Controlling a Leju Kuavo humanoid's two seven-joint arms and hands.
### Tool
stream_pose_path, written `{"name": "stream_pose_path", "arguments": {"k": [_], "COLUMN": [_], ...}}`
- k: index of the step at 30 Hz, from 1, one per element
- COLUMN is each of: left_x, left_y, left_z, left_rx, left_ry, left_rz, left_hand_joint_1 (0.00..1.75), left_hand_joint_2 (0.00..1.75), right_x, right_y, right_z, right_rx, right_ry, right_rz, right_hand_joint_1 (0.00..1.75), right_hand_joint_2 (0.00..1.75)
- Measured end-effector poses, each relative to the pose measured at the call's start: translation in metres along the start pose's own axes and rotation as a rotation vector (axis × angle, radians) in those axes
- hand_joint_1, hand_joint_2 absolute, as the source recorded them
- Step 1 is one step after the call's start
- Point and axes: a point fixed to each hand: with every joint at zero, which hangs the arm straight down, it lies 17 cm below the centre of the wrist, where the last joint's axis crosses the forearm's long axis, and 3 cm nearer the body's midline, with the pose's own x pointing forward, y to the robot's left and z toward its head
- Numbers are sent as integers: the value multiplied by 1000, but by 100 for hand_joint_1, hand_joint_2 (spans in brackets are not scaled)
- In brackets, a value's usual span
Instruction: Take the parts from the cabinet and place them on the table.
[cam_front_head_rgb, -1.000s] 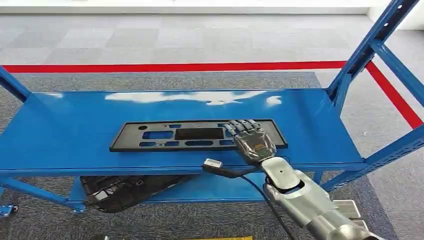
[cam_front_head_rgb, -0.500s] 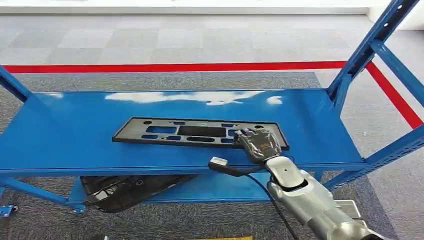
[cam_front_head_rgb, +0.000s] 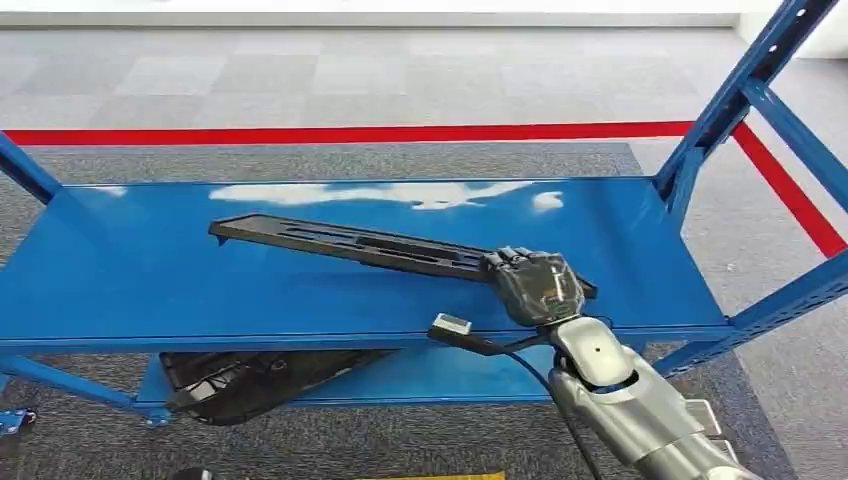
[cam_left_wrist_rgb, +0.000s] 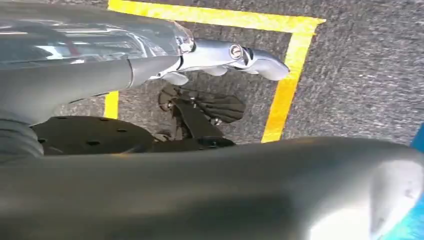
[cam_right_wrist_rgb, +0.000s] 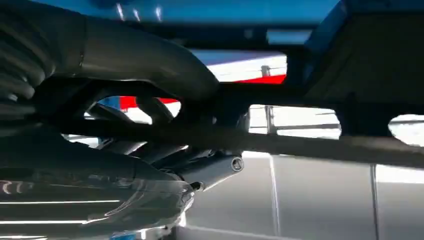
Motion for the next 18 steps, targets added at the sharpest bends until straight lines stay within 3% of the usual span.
{"name": "stream_pose_path", "arguments": {"k": [8, 13, 18], "left_x": [2, 2, 2], "left_y": [5, 13, 15], "left_z": [0, -1, -1], "left_rx": [15, 50, 59], "left_ry": [-12, -14, -12], "left_rz": [40, 66, 79], "left_hand_joint_1": [0, 0, 0], "left_hand_joint_2": [175, 175, 175], "right_x": [10, 25, 37], "right_y": [-84, -113, -131], "right_z": [10, 29, 43], "right_rx": [-194, -203, -210], "right_ry": [-62, -128, -180], "right_rz": [-142, -440, -513], "right_hand_joint_1": [175, 175, 175], "right_hand_joint_2": [175, 175, 175]}}
